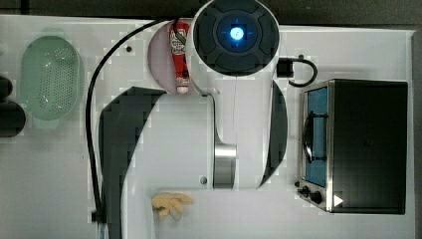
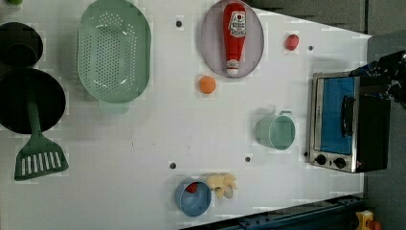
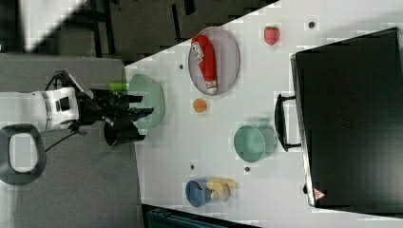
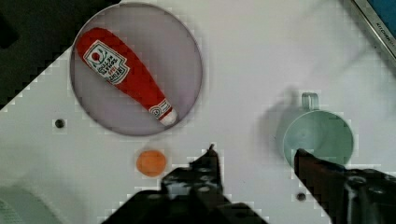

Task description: Drag mug right to left.

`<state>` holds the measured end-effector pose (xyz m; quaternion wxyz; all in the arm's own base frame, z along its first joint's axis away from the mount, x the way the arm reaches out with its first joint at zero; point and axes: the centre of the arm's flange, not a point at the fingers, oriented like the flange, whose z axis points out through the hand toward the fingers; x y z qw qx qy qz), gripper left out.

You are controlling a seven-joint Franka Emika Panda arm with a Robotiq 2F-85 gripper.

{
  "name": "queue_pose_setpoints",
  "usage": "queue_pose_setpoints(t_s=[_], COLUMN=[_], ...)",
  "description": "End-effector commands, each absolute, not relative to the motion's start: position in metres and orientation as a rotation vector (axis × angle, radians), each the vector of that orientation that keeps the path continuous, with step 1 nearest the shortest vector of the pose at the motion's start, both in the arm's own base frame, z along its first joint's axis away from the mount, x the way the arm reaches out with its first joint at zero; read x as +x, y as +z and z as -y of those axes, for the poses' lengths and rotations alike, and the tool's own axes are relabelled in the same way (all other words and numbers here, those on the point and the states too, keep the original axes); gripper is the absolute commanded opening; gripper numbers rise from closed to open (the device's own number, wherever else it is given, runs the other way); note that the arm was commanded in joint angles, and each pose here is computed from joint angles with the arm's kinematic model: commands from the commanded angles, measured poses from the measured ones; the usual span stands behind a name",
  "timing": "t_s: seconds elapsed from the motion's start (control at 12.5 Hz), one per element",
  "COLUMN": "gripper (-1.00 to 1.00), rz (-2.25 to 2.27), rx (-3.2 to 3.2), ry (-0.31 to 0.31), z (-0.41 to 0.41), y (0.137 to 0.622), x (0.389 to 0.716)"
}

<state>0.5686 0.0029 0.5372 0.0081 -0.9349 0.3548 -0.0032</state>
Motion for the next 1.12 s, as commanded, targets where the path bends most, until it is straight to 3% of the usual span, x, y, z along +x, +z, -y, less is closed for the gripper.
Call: queue_pose_setpoints(t_s=[0.08,0.24,0.4,0.56,0.8,1.12], gripper=[0.58,0.98,1.00,1.00,1.00,1.00], rz=[-1.372,-1.369,-1.346,-1.337,-1.205,-0.682], rx=[-2.824,-2.836,-2.864,-2.877,-2.934,-3.086], ry=[0.072,0.115,0.188,0.217,0.223,0.196], z=[0.038,0.037,0.035,0.032,0.027,0.018], y=[0.576,0.561,0.532,0.497,0.438,0.359], x=[0.458,0.459,0.461,0.467,0.475,0.478])
